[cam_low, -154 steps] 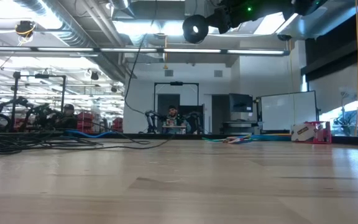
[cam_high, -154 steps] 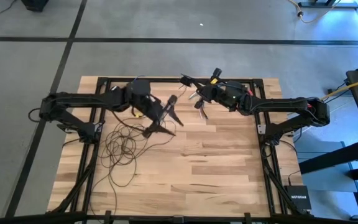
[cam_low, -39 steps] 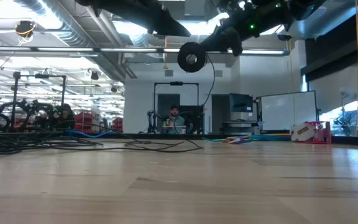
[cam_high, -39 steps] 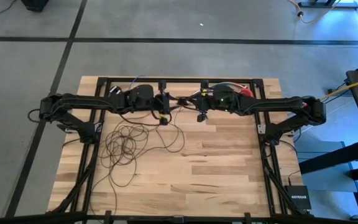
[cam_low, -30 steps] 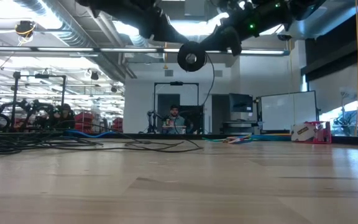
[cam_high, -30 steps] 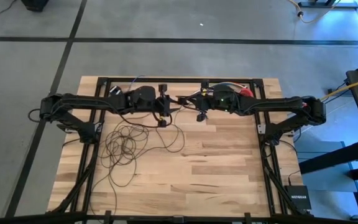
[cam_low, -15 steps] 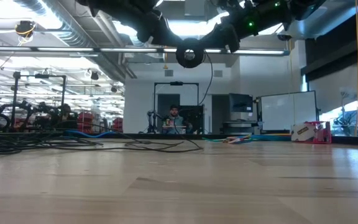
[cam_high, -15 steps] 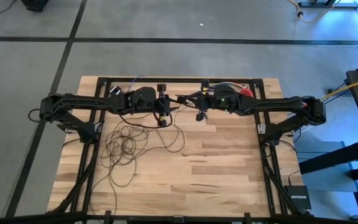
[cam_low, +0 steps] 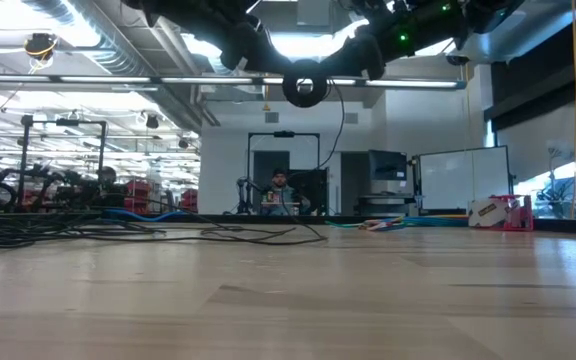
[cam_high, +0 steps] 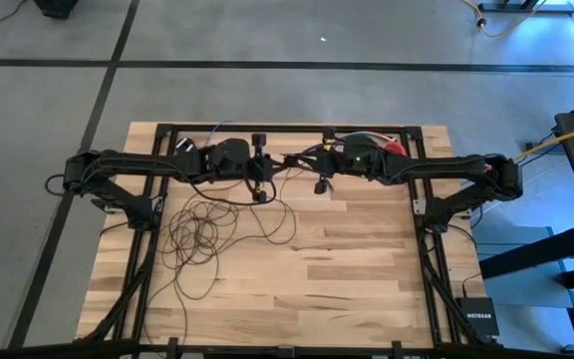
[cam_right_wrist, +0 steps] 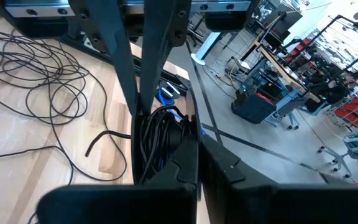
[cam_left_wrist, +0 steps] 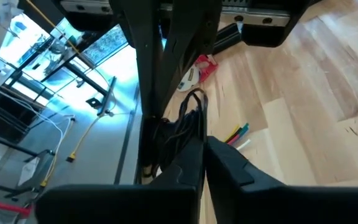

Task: Coiling cords

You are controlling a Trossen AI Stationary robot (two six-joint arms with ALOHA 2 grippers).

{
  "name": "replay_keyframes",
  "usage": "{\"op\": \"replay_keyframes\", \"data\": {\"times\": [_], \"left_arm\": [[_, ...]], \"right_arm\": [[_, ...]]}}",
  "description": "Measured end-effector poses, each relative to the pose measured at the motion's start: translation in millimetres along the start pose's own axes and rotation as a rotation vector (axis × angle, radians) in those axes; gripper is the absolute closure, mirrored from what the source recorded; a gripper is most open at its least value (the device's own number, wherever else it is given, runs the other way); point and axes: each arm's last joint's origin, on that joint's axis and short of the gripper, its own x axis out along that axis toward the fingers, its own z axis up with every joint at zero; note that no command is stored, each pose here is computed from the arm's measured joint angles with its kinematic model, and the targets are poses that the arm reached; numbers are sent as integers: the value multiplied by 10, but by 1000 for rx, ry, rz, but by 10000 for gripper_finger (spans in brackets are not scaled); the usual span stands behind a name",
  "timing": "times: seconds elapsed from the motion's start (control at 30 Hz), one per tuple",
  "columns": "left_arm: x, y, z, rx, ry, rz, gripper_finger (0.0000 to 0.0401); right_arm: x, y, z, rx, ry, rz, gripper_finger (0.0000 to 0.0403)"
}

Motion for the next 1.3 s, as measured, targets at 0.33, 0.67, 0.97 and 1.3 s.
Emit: {"op": "replay_keyframes", "data": {"times": [0.33, 0.67, 0.97, 1.3], "left_arm": [[-4, 3, -3, -4, 13, 15, 396], [-5, 3, -6, -7, 21, 22, 399], [-167, 87, 99, -63, -75, 29, 399], [-346, 146, -46, -61, -444, -160, 400]], "right_arm": [[0, 12, -11, 23, 5, 22, 393], [-239, -177, 402, 5, 169, -9, 302], [-642, -76, 485, 90, 337, 51, 251], [-737, 399, -263, 121, 233, 90, 271]]}}
